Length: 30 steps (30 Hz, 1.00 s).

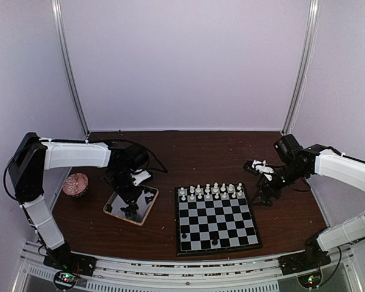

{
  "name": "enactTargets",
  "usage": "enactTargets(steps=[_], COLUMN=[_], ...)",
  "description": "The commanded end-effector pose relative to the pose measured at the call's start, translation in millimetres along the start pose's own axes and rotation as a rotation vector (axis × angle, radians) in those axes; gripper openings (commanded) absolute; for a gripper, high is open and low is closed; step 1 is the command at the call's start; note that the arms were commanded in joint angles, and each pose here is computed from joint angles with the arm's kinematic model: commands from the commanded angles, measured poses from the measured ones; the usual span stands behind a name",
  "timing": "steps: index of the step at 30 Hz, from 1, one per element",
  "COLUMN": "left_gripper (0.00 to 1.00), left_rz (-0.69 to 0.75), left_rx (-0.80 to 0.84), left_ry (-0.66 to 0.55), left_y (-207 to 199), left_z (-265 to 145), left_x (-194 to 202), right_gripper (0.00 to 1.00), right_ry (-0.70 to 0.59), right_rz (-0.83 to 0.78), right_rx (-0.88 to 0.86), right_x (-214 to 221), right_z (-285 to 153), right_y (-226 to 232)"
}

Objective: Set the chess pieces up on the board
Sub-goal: Pick up the pawn from the storage box.

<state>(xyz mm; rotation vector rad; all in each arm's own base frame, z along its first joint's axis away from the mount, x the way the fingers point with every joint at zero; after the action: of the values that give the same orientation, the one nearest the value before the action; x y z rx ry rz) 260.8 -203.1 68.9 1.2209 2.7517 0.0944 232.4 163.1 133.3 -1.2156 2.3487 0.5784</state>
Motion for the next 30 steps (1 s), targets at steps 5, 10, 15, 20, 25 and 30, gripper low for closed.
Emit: enactTargets(steps=[5, 10, 15, 20, 25, 30], left_gripper=[0.29, 0.26, 0.24, 0.16, 0.11, 0.07], left_rz=[0.021, 0.025, 0.026, 0.028, 0.031, 0.032], left_rx=[0.034, 0.035, 0.040, 0.037, 0.030, 0.015], left_ry=[0.001, 0.003, -0.013, -0.003, 0.011, 0.016], left_y=[-2.0, -1.4, -1.7, -1.1, -0.5, 1.9], left_z=[16.6, 18.6, 17.8, 21.6, 25.0, 26.4], left_x=[-16.3, -18.1, -22.7, -22.2, -18.9, -19.6], right_gripper=[0.94, 0.94, 0.93, 0.94, 0.94, 0.94], right_ry=[-0.005, -0.001, 0.007, 0.021, 0.027, 0.030], right_rz=[-0.023, -0.025, -0.022, -0.021, -0.022, -0.024], right_rx=[-0.028, -0.031, -0.036, -0.043, -0.046, -0.048], right_x=[-7.2, -6.8, -5.9, -5.2, -4.8, -4.7], right_z=[-2.1, -1.0, 1.0, 3.6, 4.6, 5.3], right_y=[4.2, 4.3, 4.0, 4.3, 5.0, 5.8])
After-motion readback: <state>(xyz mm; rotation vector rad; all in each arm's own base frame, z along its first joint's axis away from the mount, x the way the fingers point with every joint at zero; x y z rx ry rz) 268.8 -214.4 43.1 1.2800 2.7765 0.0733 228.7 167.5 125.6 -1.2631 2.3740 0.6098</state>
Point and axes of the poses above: each gripper's point midway between its finger pads, its own z axis out along the fingers, its own y axis along the line the jaws close on, x = y × z, the point moved 2 cm from there along -z, back along the fingers, and after that the axes turned 4 degrees about z, right-handed, at the moved point
